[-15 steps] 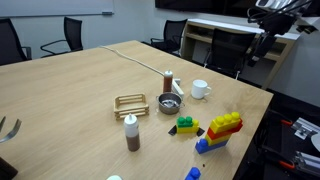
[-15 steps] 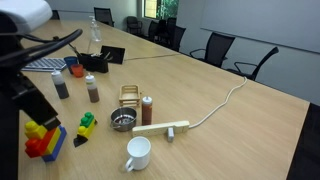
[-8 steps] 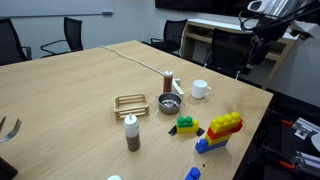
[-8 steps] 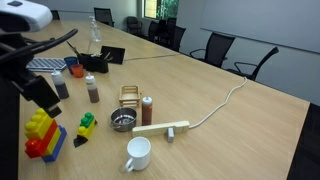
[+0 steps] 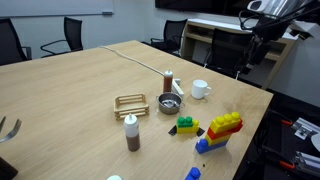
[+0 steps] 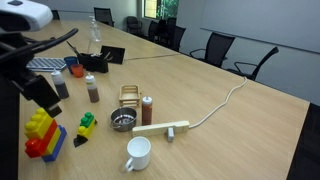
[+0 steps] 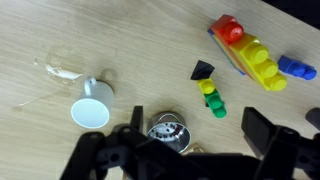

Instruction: Remove the green block from the top of the yellow block and place it on the table

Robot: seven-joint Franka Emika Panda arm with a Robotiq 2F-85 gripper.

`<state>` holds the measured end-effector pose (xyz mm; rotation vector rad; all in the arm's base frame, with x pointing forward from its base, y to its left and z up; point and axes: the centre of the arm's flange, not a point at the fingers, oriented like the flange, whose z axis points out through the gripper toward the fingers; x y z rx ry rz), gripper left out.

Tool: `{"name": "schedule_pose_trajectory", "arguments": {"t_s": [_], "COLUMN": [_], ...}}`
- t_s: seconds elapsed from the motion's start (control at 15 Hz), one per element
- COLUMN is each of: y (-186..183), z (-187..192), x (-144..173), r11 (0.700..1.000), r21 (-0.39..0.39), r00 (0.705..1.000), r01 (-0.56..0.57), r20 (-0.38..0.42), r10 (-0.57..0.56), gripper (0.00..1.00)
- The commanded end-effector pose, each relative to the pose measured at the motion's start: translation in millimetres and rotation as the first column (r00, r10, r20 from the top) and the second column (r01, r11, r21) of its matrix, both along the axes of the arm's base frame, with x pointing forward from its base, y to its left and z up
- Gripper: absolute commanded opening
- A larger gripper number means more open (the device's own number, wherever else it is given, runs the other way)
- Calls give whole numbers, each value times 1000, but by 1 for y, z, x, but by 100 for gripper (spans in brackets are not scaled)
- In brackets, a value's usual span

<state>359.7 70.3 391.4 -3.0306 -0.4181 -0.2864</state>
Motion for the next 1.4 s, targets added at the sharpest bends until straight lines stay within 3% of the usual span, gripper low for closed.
{"name": "schedule_pose_trajectory", "arguments": {"t_s": [0.0, 0.33, 0.67, 0.87, 0.93, 1.07, 1.33], "y": [19, 94, 148, 157, 151, 151, 153], "z": [-6, -30, -71, -110, -99, -115, -112], "x": [13, 43, 71, 84, 66, 75, 78], "r11": [999, 969, 915, 874, 896, 883, 881], "r21": [-7, -56, -103, -165, -127, -143, -145], "r00": [998, 967, 920, 889, 905, 894, 893], "r01": [-51, -241, -390, -457, -425, -447, -450], "r20": [28, 77, 6, -62, -47, -73, -65], "r10": [51, 245, 393, 453, 423, 441, 445], "gripper": [100, 100, 100, 100, 100, 100, 100]}}
